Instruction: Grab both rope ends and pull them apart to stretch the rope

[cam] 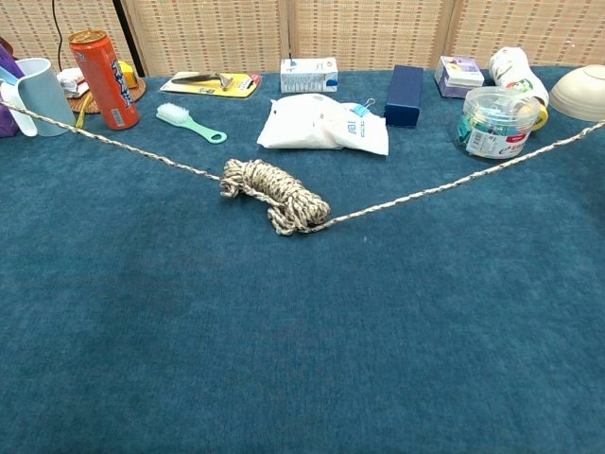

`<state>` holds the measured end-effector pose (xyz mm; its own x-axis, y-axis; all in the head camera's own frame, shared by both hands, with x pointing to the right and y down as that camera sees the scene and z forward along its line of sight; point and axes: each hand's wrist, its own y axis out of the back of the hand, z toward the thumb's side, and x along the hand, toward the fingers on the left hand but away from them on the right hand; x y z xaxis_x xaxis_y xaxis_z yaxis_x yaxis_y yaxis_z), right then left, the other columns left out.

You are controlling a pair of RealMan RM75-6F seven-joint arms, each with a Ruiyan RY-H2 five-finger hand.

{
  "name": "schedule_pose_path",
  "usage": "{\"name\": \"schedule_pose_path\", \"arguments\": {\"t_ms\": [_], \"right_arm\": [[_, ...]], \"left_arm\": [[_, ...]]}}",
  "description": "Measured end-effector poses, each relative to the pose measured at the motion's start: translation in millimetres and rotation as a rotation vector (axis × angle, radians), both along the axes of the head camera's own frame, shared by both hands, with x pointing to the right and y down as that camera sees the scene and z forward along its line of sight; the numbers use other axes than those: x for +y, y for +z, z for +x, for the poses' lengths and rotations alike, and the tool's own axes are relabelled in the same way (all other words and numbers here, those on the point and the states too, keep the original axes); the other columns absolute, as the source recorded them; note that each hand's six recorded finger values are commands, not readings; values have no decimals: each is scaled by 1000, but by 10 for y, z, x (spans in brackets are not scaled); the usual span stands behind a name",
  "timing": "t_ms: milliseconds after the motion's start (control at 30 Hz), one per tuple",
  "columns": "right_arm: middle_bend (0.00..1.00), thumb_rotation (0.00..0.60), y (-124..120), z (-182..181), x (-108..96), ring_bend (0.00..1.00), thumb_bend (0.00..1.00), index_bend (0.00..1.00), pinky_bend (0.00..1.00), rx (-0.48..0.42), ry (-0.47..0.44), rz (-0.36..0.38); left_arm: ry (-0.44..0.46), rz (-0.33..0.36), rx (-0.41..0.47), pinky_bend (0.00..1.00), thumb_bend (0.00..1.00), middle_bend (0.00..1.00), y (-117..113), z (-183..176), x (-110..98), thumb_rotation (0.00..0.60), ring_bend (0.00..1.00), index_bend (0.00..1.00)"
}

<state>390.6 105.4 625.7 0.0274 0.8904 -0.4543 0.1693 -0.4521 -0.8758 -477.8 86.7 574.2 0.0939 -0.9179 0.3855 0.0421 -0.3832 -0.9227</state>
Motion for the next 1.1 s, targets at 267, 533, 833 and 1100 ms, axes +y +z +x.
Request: {"name": "schedule_pose_path", "arguments": {"t_ms": [267, 533, 833, 1100], "right_arm": [[292, 600, -112, 291, -40, 45, 560, 639, 0, 59, 41, 20], [292, 600, -195, 321, -73, 45, 561, 639, 0, 51, 44, 40], [291, 600, -250, -142, -66, 46, 561, 635, 0, -84, -35, 36], [286, 600, -323, -694, -109, 46, 560, 627, 0, -226, -123, 21]], "left_arm": [[-57, 19, -43, 0, 478, 209, -103, -266, -36, 600, 34, 711], [-59, 23, -44, 0, 477, 209, -122, -262, -66, 600, 34, 711], [38, 5, 46, 0, 477, 209, -25, 231, -112, 600, 34, 711], [176, -30, 137, 0, 478, 209, 135, 901, -93, 600, 34, 711]]}}
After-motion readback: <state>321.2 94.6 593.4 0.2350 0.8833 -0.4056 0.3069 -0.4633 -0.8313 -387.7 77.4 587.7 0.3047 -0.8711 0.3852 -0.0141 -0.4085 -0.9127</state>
